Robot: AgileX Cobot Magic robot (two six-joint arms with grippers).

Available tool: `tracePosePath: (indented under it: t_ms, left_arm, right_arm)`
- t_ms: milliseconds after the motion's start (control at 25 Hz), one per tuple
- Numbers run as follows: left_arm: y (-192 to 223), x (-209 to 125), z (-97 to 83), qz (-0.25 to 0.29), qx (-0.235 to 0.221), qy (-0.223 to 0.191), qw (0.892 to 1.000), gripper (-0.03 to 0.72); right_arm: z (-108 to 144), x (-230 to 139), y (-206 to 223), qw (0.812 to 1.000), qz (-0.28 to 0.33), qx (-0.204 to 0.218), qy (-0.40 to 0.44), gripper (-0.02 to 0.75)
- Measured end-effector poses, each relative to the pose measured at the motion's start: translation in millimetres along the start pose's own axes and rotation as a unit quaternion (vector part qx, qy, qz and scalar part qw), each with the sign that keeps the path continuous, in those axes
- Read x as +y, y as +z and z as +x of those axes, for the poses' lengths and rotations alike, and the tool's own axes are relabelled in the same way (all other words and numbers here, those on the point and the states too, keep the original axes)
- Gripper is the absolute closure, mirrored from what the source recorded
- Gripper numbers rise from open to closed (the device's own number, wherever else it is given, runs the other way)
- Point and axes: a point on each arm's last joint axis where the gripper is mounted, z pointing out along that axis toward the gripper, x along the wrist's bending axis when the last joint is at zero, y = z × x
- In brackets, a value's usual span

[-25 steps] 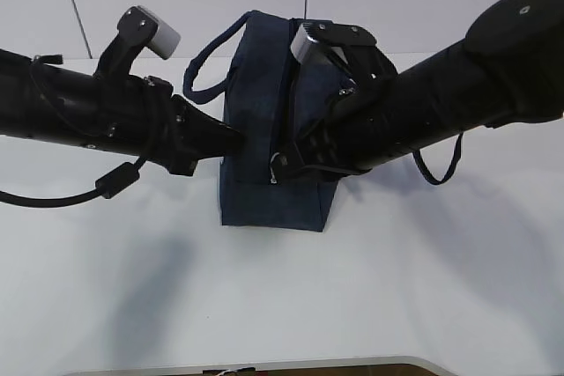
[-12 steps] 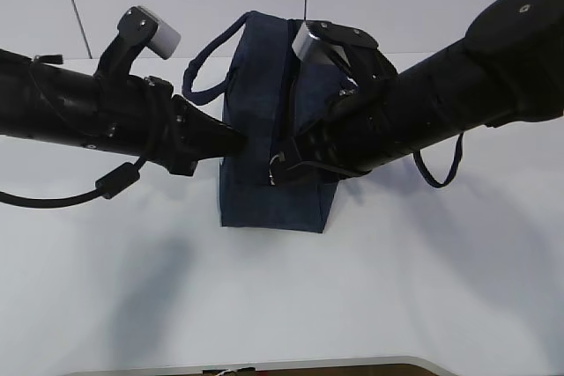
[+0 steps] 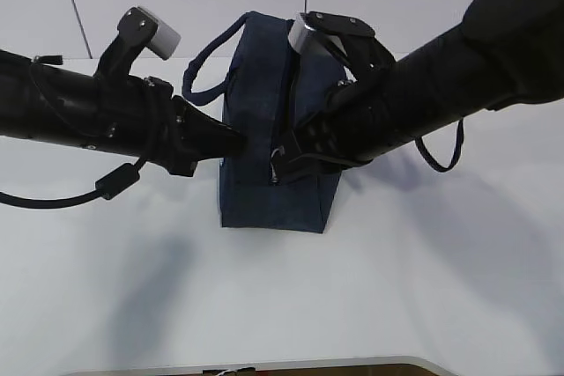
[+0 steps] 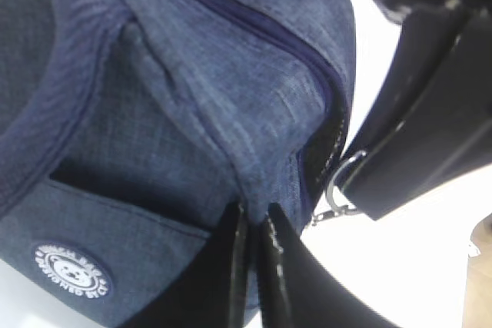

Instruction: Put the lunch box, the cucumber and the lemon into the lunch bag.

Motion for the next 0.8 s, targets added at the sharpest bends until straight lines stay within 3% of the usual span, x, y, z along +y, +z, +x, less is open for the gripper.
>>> tracePosePath:
  t_ms: [480, 800]
  left_arm:
    - [0.0, 0.0, -0.2, 0.0, -0.001, 0.0, 1.0, 0.704]
    - [0.0, 0.0, -0.2, 0.0, -0.001, 0.0, 1.0, 0.704]
  right_arm:
    - [4.1, 24.7, -13.3, 0.999, 0.003, -0.013, -0.038, 0.733]
    - [3.0, 42.3, -27.0, 0.996, 0.017, -0.055, -0.063, 0.733]
